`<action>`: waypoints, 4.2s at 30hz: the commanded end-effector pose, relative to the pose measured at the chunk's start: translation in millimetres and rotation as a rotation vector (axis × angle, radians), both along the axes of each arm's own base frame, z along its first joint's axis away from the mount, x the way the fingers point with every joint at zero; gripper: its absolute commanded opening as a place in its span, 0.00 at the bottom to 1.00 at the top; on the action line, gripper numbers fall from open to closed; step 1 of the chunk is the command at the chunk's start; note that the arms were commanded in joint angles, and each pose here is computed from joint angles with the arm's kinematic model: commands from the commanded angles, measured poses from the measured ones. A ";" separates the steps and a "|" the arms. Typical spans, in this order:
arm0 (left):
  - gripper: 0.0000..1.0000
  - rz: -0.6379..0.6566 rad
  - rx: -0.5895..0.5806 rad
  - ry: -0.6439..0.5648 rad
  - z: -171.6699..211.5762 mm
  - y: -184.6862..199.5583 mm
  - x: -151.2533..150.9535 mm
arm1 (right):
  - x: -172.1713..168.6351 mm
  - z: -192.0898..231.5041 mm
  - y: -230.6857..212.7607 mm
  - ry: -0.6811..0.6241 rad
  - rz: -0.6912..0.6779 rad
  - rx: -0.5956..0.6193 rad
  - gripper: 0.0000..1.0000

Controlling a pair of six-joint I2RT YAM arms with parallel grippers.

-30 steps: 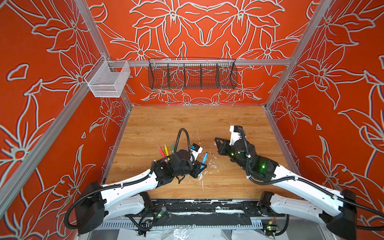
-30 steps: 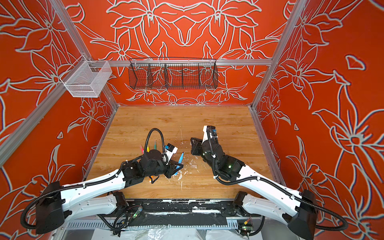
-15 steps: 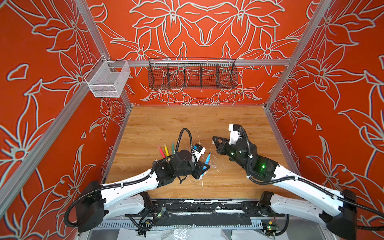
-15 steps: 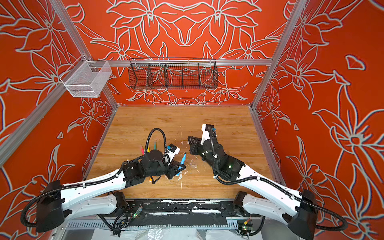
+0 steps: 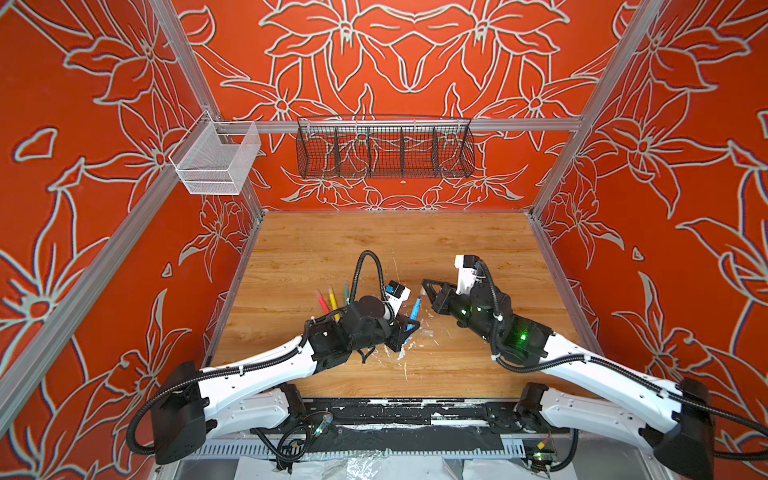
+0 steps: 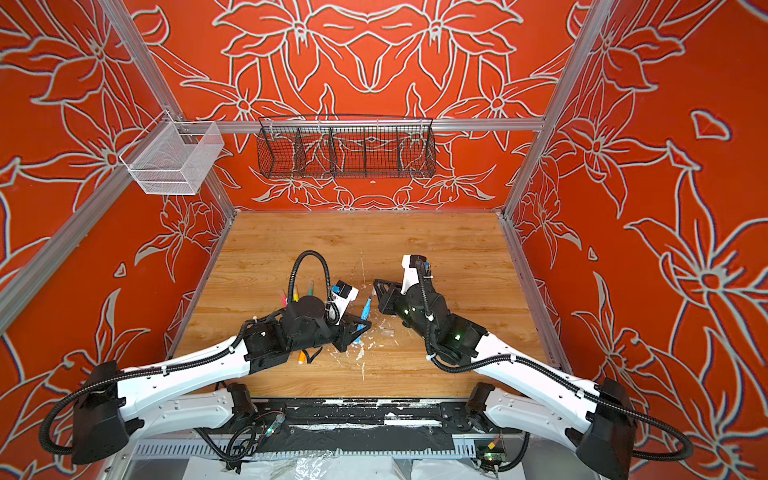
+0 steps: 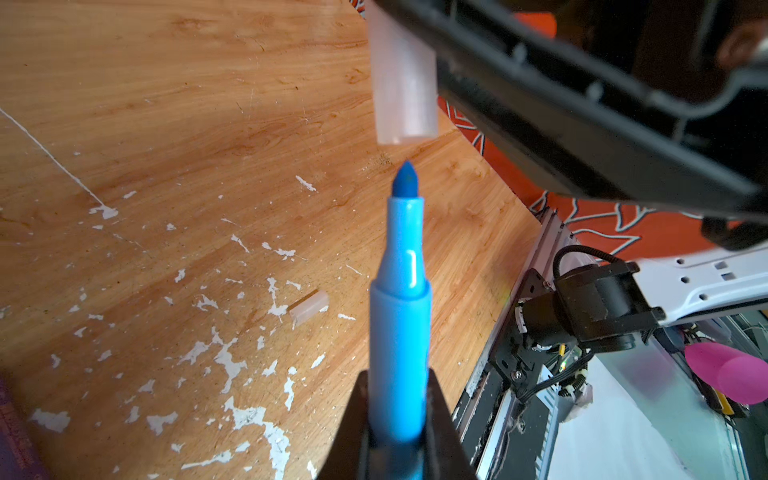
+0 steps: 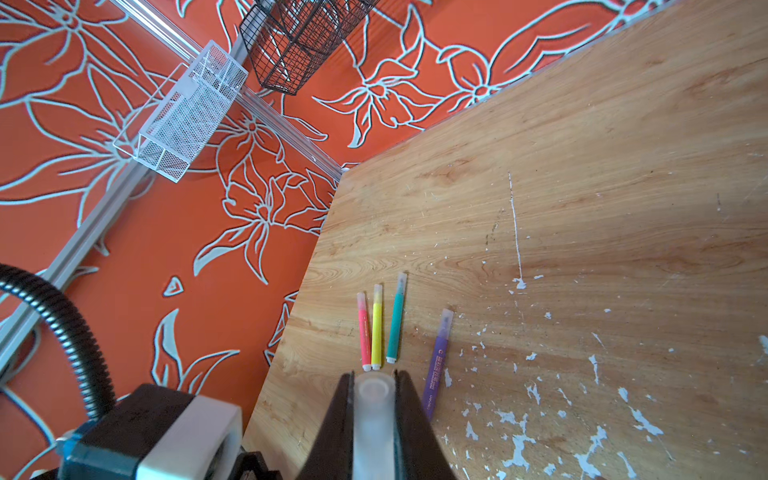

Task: Insert the pens into the pen caps
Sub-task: 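Lower the cap onto the blue marker tip with the right gripper, then press the cap down onto the blue marker with the right gripper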

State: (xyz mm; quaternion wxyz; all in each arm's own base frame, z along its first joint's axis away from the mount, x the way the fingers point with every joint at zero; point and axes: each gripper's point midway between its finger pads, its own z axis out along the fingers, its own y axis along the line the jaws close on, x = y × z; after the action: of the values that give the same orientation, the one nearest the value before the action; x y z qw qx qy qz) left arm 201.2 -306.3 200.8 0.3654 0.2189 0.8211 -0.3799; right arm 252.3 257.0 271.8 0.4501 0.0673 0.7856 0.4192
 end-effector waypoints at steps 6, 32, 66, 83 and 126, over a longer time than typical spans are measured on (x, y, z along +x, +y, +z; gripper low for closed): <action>0.00 0.008 0.011 -0.021 2.2 -3.7 5.2 | -3.7 5.9 10.6 0.001 0.038 0.054 0.10; 0.00 0.064 0.022 -0.093 16.9 -1.7 20.6 | -13.3 -14.6 25.5 0.047 0.093 0.072 0.10; 0.00 -0.034 -0.100 -0.113 41.5 4.3 18.8 | -31.8 22.0 2.1 -0.093 0.090 0.054 0.66; 0.00 -0.091 -0.066 -0.117 27.4 -0.9 12.7 | 4.2 32.9 20.9 -0.069 0.056 0.040 0.47; 0.00 0.175 -0.053 -0.317 112.9 -10.3 92.3 | -31.9 -44.3 42.1 0.034 0.188 -0.045 0.00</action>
State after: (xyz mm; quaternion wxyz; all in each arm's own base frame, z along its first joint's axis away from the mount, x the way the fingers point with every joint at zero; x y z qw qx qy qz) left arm 243.3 -316.4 219.2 0.3665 0.2618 0.8354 -0.3149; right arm 267.5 261.8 279.4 0.5019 0.0714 0.7520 0.4213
